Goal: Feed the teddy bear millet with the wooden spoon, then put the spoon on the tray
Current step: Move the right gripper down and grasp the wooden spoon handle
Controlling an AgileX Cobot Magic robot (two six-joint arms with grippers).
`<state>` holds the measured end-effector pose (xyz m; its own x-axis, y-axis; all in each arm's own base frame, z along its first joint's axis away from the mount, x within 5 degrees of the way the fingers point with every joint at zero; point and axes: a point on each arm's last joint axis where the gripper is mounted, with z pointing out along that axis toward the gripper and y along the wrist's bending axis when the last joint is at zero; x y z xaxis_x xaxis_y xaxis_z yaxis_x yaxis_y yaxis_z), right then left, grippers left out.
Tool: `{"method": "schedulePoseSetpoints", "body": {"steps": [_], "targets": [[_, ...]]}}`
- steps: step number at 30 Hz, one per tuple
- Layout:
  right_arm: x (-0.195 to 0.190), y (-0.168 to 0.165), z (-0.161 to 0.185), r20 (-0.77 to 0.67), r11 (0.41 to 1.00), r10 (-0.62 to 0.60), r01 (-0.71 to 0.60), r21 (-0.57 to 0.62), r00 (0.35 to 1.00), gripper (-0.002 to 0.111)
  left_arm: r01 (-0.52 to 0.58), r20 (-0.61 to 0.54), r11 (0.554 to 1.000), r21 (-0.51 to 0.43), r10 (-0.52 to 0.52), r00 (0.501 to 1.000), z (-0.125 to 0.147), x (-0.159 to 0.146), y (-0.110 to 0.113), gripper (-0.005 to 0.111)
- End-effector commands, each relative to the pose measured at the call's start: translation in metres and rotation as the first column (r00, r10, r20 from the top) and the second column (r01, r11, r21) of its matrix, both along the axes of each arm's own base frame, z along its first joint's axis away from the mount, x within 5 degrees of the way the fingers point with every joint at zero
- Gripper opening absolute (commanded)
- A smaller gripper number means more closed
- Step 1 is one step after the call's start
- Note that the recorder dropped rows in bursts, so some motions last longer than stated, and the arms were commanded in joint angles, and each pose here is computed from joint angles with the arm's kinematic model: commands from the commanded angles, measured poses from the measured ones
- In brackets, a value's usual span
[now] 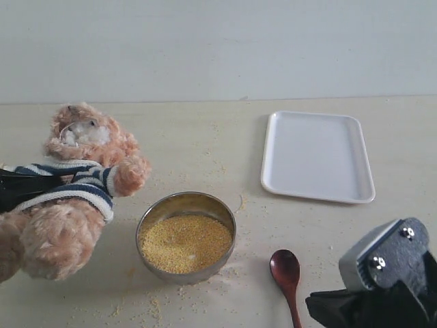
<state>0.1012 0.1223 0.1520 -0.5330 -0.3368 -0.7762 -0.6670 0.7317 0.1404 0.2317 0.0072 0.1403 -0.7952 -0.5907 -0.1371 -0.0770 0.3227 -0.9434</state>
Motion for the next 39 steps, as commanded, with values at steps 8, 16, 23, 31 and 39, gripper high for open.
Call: {"method": "schedulePoseSetpoints", "body": {"steps": [8, 16, 23, 31, 39], "targets": [[-0.011, -0.003, -0.016, -0.023, 1.0, 0.025, -0.025, -0.016, 0.999, 0.001, 0.007, 0.044, 1.0, -0.018, -0.007, 0.999, 0.005, 0.002, -0.001, 0.005], [-0.012, -0.001, -0.016, -0.073, 1.0, -0.001, 0.001, 0.009, 0.997, 0.056, 0.014, 0.061, 1.0, -0.004, -0.013, 0.998, 0.005, 0.002, -0.001, 0.005], [0.017, 0.033, -0.024, -0.059, 0.986, 0.029, -0.039, -0.165, 0.998, 0.071, 0.025, 0.094, 0.999, 0.024, -0.027, 0.995, 0.005, 0.002, -0.001, 0.005], [0.023, 0.036, -0.042, -0.126, 0.965, -0.029, -0.005, -0.262, 0.992, 0.071, 0.025, 0.094, 0.999, 0.024, -0.027, 0.995, 0.005, 0.002, -0.001, 0.005], [0.017, 0.034, -0.046, -0.187, 0.956, -0.02, -0.036, -0.291, 0.982, 0.058, 0.025, 0.094, 0.999, 0.024, -0.027, 0.995, 0.005, 0.002, -0.001, 0.005]]}}
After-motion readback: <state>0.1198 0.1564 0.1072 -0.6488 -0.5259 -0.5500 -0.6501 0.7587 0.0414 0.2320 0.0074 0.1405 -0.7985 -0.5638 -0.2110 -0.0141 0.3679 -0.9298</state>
